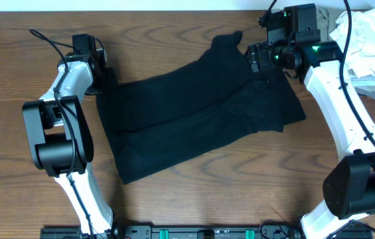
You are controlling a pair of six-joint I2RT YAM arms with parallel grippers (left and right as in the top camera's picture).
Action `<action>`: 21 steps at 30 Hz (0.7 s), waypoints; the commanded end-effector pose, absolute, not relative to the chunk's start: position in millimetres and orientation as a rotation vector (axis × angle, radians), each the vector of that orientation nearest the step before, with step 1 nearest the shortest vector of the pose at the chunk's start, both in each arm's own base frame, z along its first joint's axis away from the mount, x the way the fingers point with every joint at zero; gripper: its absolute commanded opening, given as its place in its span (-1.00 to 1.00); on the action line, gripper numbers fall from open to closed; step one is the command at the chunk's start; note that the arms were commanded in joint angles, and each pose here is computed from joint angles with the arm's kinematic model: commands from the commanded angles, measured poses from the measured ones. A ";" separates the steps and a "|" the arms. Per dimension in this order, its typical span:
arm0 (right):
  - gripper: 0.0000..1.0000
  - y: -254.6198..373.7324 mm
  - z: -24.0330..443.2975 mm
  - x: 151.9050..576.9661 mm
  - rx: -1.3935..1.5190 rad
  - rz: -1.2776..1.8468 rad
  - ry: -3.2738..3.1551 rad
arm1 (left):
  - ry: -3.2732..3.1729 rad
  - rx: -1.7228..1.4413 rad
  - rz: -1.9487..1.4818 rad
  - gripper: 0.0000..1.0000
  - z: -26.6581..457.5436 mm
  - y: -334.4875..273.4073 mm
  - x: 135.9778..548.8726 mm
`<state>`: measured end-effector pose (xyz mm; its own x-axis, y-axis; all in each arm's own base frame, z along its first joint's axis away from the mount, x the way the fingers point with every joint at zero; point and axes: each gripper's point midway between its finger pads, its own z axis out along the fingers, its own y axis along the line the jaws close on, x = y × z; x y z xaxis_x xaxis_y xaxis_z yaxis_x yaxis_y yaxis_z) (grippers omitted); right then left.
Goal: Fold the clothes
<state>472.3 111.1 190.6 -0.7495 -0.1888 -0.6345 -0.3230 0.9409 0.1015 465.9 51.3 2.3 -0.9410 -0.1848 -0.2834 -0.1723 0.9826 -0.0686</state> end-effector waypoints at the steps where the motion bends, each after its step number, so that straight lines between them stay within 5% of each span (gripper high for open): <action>1: 0.51 118.7 201.5 475.1 -0.393 0.258 2.395 | 2.872 -0.279 -0.045 -0.88 0.8 54.9 457.0; 9: 0.47 123.5 194.0 499.1 -0.353 0.274 2.345 | 2.823 -0.360 -0.052 -0.88 57.7 53.5 444.2; 21: 0.45 154.8 112.9 563.2 -0.227 0.390 2.289 | 2.764 -0.350 -0.054 -0.88 107.7 49.8 431.8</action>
<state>556.9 140.6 126.7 -0.6601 -0.0970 -0.7449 -0.3056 0.9405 0.1484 433.7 47.7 106.4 -0.9088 -0.2369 -0.3435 -0.2201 0.9715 -0.0877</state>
